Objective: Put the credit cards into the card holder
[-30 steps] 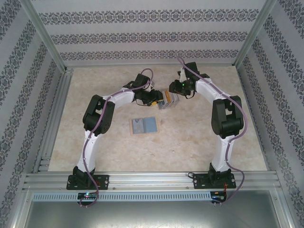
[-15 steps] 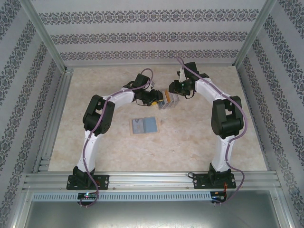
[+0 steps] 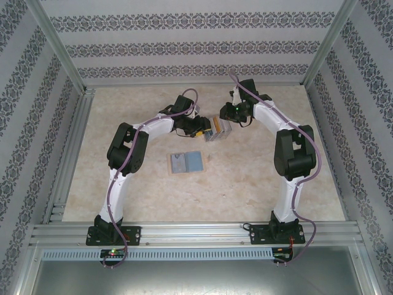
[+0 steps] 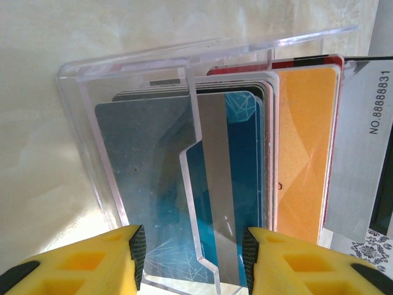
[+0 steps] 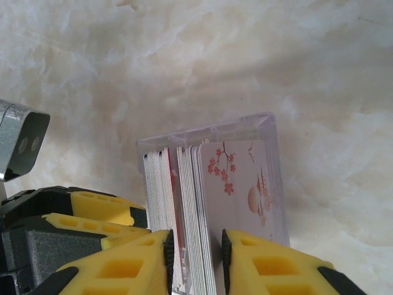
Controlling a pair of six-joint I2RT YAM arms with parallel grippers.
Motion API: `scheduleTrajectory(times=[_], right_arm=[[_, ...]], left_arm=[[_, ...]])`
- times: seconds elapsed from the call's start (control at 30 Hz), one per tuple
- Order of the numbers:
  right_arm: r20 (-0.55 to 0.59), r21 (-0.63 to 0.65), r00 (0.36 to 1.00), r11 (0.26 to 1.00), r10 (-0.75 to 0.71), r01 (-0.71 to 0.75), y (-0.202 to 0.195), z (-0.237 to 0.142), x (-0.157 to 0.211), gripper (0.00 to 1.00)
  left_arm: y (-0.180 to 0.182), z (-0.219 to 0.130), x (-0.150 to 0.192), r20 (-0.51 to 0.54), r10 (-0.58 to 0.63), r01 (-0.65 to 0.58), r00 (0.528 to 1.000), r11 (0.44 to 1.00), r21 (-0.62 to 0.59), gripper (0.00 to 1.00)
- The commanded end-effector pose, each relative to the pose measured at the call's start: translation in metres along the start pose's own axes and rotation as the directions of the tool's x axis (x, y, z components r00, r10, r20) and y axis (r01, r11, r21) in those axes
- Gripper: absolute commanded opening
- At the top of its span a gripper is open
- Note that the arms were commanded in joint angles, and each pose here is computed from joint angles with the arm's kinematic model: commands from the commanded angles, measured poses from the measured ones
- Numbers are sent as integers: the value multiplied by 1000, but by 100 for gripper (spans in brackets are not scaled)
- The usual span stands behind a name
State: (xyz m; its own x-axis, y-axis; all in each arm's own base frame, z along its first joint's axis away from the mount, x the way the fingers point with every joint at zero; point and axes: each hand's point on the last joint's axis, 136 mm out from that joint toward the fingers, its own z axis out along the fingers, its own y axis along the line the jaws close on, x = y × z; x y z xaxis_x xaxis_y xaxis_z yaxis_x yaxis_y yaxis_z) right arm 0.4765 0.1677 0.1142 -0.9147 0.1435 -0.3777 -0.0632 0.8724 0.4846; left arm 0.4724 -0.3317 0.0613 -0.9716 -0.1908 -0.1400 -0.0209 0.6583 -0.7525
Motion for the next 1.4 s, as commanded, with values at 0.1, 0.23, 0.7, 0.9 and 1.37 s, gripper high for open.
scheduleTrajectory(times=[0.1,0.23,0.7,0.9,1.37], right_arm=[[-1,7,1000,1000,-11,11,-1,-7,-2,26],[-5,27,1000,1000,-14,14,-4,-6,-1,22],[23,79,999,997,-26,24,-9,-19,-7,1],[67,85,997,996,-48,42,-4,-38,-12,0],[207,-3,975,997,-80,82,34,-108,-12,0]], left_arm=[[-5,6,12,-27,0,0,1000,1000,2,48],[-6,5,12,-25,2,-2,1000,1000,5,47],[-13,-1,11,-16,10,-10,1000,1000,14,48],[-23,-14,11,1,31,-31,1000,999,18,48],[-37,-85,20,110,77,-76,991,997,-12,48]])
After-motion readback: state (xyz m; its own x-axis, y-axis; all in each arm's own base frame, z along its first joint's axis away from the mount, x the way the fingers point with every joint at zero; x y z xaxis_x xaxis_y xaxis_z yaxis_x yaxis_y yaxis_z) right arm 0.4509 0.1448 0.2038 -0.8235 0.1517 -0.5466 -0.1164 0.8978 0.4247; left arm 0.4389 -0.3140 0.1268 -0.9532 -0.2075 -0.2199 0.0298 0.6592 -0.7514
